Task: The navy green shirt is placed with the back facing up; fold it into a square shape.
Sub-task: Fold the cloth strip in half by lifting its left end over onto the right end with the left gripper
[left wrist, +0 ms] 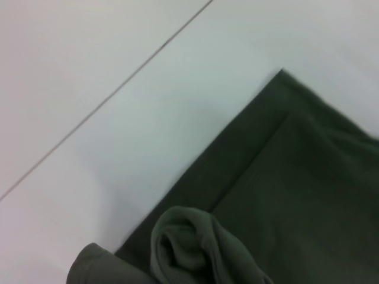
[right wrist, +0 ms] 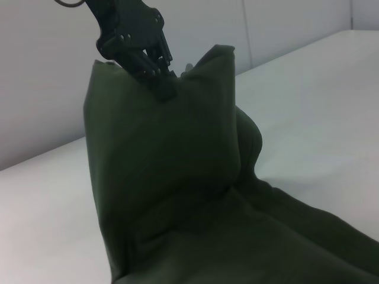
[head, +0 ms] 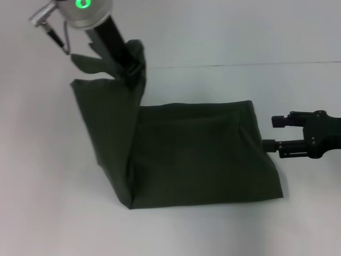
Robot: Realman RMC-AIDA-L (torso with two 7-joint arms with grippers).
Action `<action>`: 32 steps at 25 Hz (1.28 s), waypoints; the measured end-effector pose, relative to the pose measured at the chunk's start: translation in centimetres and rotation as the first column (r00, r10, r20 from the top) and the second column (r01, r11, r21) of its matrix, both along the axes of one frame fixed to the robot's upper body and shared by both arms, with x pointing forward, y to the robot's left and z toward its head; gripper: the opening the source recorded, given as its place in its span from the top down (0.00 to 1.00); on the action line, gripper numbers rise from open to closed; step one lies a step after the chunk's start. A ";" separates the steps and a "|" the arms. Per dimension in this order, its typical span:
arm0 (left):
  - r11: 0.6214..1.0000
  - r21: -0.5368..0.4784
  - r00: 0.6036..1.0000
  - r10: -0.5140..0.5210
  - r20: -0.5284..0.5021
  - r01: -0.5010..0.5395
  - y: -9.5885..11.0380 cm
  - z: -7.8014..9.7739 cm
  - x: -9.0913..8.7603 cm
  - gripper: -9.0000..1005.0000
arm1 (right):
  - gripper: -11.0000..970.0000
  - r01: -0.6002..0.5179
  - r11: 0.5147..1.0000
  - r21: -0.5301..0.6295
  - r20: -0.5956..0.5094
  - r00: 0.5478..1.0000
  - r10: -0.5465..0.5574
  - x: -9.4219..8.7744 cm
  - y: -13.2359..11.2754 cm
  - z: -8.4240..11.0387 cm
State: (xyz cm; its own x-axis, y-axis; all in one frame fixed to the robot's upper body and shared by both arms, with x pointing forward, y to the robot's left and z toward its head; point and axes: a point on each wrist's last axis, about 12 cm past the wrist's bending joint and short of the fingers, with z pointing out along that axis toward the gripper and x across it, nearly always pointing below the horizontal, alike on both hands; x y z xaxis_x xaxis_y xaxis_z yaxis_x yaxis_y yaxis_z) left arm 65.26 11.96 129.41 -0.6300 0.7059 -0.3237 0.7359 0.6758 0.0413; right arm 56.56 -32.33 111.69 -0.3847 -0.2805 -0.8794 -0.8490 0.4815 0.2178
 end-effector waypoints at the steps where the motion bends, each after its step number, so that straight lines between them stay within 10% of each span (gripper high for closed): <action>1: 1.000 -0.001 1.000 -0.006 0.006 0.006 -0.5 0.1 0.0 0.90 | 0.11 0.006 1.000 0.001 0.001 1.000 -0.006 0.0 -0.2 0.0; 32: 0.995 -0.096 0.999 -0.031 0.024 0.033 -10.4 -5.1 -0.8 0.90 | 0.11 0.144 0.989 -0.040 0.012 0.990 -0.143 -1.2 -4.4 -0.1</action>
